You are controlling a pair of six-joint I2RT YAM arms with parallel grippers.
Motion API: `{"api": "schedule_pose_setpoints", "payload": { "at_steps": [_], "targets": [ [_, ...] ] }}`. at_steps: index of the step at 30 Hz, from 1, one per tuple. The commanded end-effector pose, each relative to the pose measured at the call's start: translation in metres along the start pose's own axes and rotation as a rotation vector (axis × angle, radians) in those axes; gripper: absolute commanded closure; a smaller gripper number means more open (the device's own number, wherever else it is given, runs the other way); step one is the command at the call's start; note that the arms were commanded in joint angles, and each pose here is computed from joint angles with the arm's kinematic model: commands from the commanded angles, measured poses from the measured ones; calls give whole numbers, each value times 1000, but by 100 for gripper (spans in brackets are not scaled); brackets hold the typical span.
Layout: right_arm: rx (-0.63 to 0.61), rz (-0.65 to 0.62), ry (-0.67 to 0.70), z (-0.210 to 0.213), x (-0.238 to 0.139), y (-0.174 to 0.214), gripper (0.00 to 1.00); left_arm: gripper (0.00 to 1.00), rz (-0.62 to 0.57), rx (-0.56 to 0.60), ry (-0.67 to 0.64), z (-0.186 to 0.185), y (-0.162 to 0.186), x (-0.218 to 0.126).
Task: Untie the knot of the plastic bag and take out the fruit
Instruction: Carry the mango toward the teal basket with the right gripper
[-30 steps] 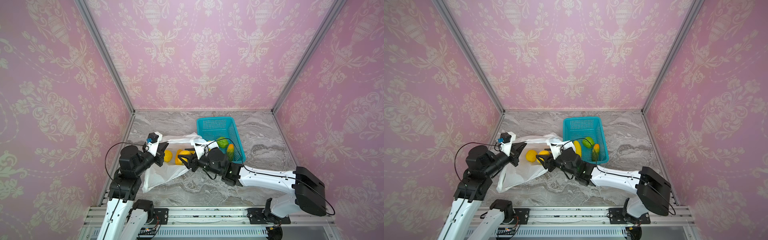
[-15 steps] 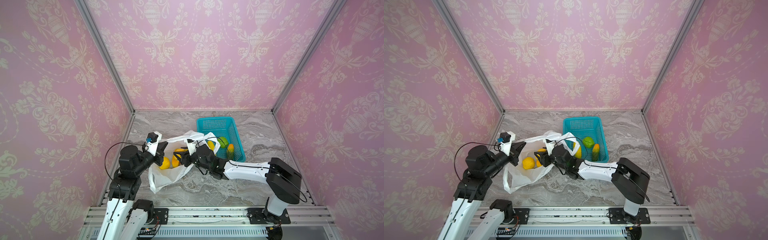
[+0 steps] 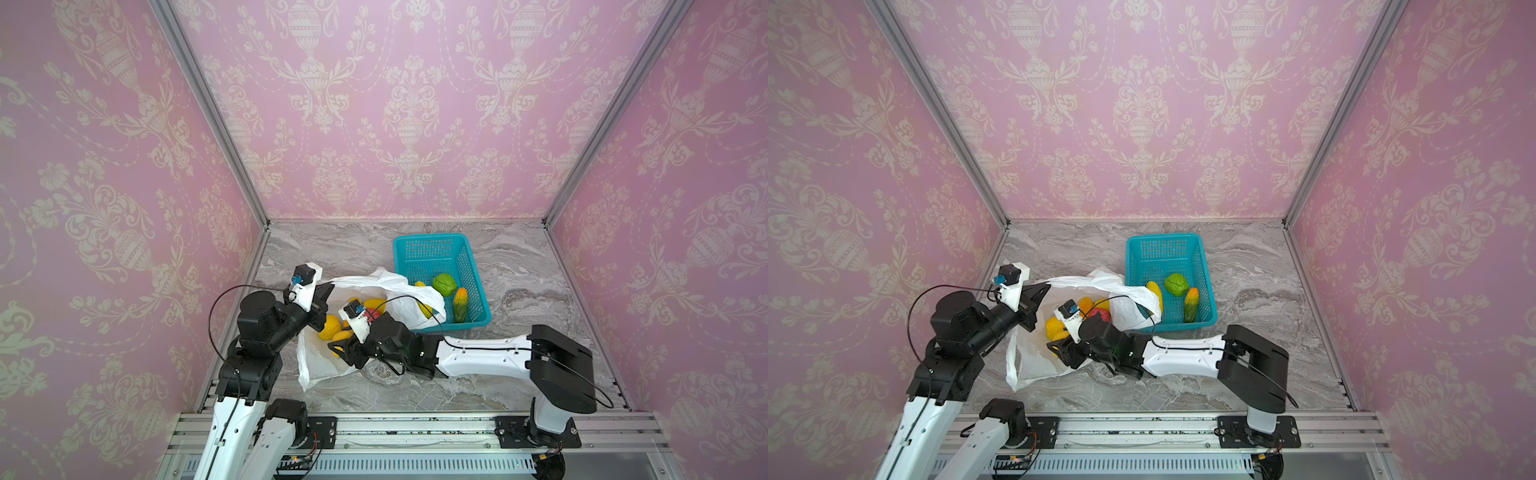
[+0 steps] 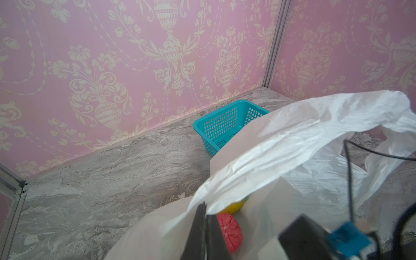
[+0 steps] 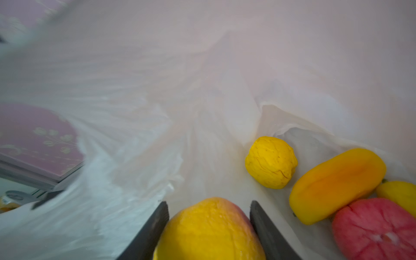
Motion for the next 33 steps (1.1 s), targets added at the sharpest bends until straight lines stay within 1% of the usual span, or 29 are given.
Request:
{"api": "schedule_pose_setpoints", "payload": {
  "at_steps": [1, 3, 10, 15, 18, 20, 22, 25, 29, 33],
  "targets": [
    [-101, -65, -54, 15, -42, -26, 84, 100, 23, -4, -21, 2, 5, -1],
    [-112, -98, -57, 17, -64, -35, 84, 100, 22, -4, -22, 3, 5, -1],
    [-145, -251, 43, 4, -145, -61, 85, 100, 25, -5, -22, 3, 6, -1],
    [-107, -449, 251, -33, -216, -75, 85, 100, 25, -6, -24, 3, 6, -1],
    [-43, -544, 425, -67, -248, -74, 87, 100, 25, -5, -21, 3, 6, -1],
    [-1, -584, 535, -90, -262, -72, 87, 100, 23, -4, -23, 3, 5, -1],
    [35, -596, 637, -112, -270, -71, 87, 100, 22, -4, -22, 2, 5, -1],
    [95, -555, 748, -144, -268, -66, 85, 100, 23, -4, -20, 2, 5, -1],
    [187, -439, 765, -183, -241, -63, 84, 100, 21, -4, -22, 2, 5, -2],
    [241, -309, 824, -225, -207, -52, 85, 100, 23, -4, -22, 2, 5, -1]
  ]
}}
Point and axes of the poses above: each gripper's point midway between its finger pads, its own x axis out along the fingers, its own z axis along the line the jaws close on, y = z × x, the point moved 5 cm from there along -x, back along the fingers, and after that the axes turned 5 degrees about x, right-handed, at the moved point
